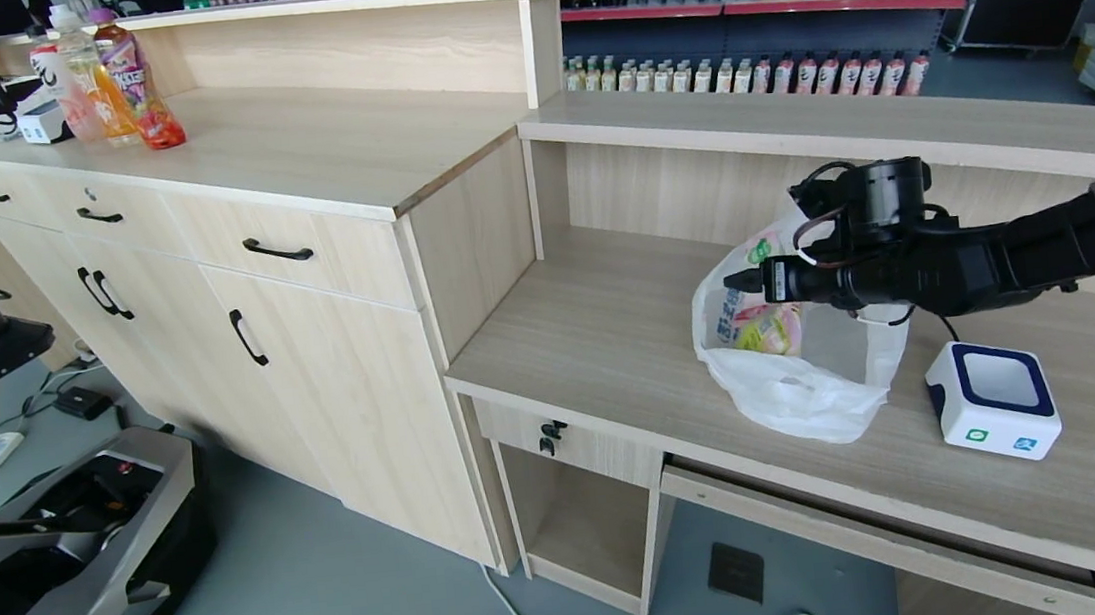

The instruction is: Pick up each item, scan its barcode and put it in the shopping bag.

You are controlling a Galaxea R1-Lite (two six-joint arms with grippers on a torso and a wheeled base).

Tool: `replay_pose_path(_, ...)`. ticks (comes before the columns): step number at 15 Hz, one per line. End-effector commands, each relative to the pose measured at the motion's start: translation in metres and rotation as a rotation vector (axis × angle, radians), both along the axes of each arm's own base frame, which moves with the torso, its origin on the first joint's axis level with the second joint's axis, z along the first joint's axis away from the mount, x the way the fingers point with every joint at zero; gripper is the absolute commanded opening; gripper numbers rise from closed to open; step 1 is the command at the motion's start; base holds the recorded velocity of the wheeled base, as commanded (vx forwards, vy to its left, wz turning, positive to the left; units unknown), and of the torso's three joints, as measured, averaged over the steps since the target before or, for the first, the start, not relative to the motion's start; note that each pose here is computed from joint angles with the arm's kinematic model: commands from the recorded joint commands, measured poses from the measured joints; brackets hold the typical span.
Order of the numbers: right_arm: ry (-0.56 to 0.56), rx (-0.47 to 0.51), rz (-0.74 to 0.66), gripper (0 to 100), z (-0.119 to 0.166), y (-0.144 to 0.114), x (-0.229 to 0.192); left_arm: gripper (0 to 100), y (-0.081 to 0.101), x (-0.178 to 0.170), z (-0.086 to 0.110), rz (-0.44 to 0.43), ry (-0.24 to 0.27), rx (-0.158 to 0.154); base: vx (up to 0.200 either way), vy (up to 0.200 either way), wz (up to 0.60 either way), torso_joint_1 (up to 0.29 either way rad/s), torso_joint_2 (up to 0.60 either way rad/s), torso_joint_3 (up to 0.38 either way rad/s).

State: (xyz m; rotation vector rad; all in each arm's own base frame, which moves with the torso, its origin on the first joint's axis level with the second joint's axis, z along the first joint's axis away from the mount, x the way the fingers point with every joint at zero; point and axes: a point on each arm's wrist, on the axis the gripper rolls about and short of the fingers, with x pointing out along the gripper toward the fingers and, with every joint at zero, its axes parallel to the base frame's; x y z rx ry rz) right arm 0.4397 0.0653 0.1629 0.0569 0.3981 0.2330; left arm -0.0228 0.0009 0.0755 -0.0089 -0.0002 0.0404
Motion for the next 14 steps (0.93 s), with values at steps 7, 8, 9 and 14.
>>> replay_pose_path(7,-0.544,-0.353,0.165,100,0.189,-0.034,-0.138,100,0.0,0.0,0.0,0.001,0.0,0.0,0.0,0.0,-0.26,-0.002,0.0,0.001)
replay_pose_path(8,-0.561,-0.372,0.132,100,0.212,-0.044,-0.153,100,0.0,0.0,0.0,-0.001,0.0,0.0,0.0,0.0,-0.6,-0.002,0.0,0.002)
replay_pose_path(9,-0.554,-0.379,0.113,100,0.221,-0.049,-0.162,100,0.0,0.0,0.0,0.001,0.0,0.0,0.0,0.0,-0.6,0.012,0.0,0.012)
replay_pose_path(14,-0.233,-0.39,-0.226,100,0.215,-0.117,-0.192,100,0.0,0.0,0.0,0.001,0.0,0.0,0.0,0.0,-0.6,0.001,0.0,0.005)
